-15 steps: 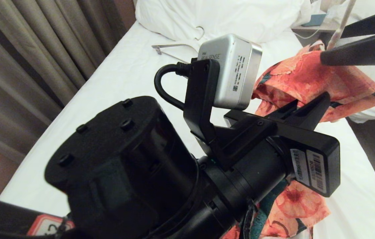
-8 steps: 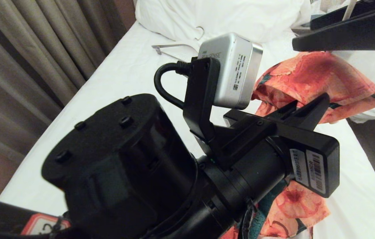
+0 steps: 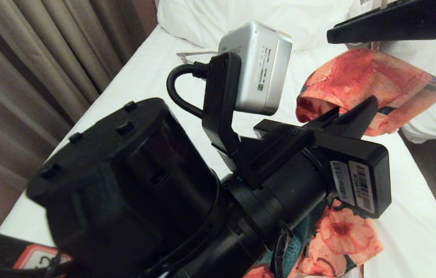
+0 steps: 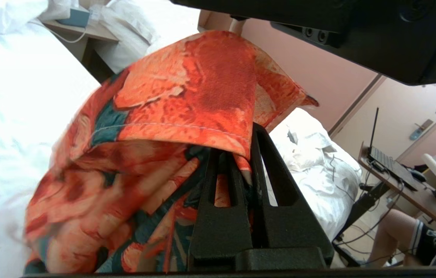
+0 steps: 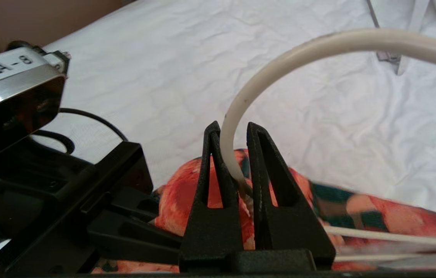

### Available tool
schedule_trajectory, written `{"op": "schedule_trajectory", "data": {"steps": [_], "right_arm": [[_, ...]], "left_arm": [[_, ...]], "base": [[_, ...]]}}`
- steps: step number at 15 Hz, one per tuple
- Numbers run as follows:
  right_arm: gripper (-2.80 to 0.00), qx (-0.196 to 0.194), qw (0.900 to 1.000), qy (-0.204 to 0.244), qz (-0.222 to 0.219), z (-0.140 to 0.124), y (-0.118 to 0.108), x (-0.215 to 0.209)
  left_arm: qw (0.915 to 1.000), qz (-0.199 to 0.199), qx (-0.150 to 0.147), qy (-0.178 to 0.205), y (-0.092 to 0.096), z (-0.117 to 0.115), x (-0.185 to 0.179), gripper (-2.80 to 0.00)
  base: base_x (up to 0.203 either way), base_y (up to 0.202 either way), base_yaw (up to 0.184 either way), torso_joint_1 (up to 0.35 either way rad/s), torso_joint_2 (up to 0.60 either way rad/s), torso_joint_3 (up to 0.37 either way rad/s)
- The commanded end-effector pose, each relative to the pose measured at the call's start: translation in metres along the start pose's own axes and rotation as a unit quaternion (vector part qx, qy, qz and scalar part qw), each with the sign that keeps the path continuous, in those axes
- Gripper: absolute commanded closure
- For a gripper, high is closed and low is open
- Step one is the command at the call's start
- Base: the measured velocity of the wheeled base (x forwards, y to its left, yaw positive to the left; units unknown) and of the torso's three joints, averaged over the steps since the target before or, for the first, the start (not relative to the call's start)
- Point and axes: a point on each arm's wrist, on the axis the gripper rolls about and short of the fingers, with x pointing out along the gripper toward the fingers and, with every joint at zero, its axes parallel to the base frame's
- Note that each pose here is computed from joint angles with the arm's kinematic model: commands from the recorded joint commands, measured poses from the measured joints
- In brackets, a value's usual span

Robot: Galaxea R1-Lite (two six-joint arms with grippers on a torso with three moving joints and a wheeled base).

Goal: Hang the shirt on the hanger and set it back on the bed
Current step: Take the clothes hanger out of the clothes

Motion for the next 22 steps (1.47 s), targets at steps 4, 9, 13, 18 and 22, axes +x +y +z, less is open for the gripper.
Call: {"op": "schedule_trajectory", "data": {"steps": [4,9,13,18,22], "right_arm": [[0.0,0.0,0.999,0.005,-0.043,0.001,0.0,-0.002],[0.0,0.003,0.997,0.003,-0.073,0.002,-0.004,0.0],[0.0,0.007,0.994,-0.015,-0.106,0.005,-0.012,0.006],[0.0,0.022,0.992,-0.016,-0.122,0.005,-0.018,0.008],[0.0,0.022,0.991,-0.019,-0.127,0.007,-0.02,0.007]], "left_arm": [[1.0,0.002,0.004,0.001,0.001,-0.001,0.0,0.0],[0.998,-0.008,0.058,0.026,0.002,0.013,-0.015,0.0],[0.9948,-0.02,0.073,0.068,0.002,0.026,-0.03,0.0],[0.9944,-0.016,0.078,0.07,0.008,0.031,-0.033,0.0],[0.9937,-0.024,0.081,0.074,0.01,0.03,-0.035,-2.8]], "base": [[0.0,0.0,0.0,0.0,0.0,0.0],[0.0,0.0,0.0,0.0,0.0,0.0],[0.0,0.0,0.0,0.0,0.0,0.0],[0.0,0.0,0.0,0.0,0.0,0.0],[0.0,0.0,0.0,0.0,0.0,0.0]]}}
